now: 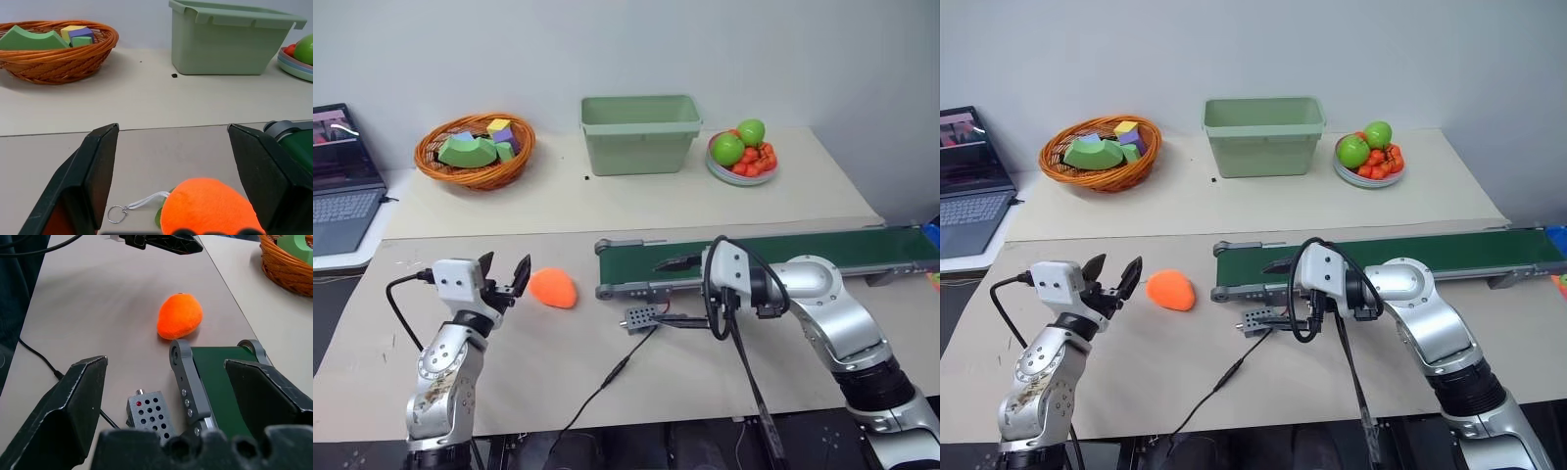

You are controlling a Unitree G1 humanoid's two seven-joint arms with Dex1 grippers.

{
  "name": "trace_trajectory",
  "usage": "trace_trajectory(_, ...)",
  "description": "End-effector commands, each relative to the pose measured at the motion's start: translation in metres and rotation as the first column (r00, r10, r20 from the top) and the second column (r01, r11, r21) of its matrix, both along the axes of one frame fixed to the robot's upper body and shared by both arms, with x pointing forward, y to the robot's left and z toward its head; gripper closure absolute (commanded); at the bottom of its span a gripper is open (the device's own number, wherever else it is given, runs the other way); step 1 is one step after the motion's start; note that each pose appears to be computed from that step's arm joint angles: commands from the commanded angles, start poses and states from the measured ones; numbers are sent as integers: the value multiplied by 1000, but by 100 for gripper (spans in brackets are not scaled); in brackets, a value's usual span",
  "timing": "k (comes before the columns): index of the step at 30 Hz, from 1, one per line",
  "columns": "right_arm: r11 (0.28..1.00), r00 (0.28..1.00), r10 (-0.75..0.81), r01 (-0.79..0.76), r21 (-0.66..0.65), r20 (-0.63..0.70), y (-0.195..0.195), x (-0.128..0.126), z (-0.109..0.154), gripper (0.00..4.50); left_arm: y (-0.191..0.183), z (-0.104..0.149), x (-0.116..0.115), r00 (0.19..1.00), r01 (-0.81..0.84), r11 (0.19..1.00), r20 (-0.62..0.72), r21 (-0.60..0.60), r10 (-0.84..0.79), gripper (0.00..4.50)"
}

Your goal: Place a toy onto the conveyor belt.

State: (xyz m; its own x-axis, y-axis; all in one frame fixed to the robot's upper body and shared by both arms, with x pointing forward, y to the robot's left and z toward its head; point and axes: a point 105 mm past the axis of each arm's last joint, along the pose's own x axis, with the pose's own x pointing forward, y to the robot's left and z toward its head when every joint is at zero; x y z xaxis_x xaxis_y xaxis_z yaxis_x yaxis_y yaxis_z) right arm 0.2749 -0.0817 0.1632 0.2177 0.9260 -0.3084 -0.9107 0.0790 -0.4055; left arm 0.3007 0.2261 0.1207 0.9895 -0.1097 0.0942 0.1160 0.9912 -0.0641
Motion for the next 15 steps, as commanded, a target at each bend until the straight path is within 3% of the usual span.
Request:
trace_trajectory(1,1000,999,2,-3,21,39,1,-1,12,0,3,-2,0,1000,-22,995,-7,-100,21,73)
trace_trajectory(5,1000,999,-14,13,21,37,-1,0,11,0,-2,-23,1,994,-19,959,-111,-284,-13,73)
trace_trajectory(10,999,999,-38,37,25,29,-5,2,10,0,-12,-48,5,979,-77,786,-197,-613,-57,73)
trace_trajectory(15,998,998,-59,59,31,21,-9,2,10,0,-20,-57,13,973,-104,661,-214,-743,-88,73)
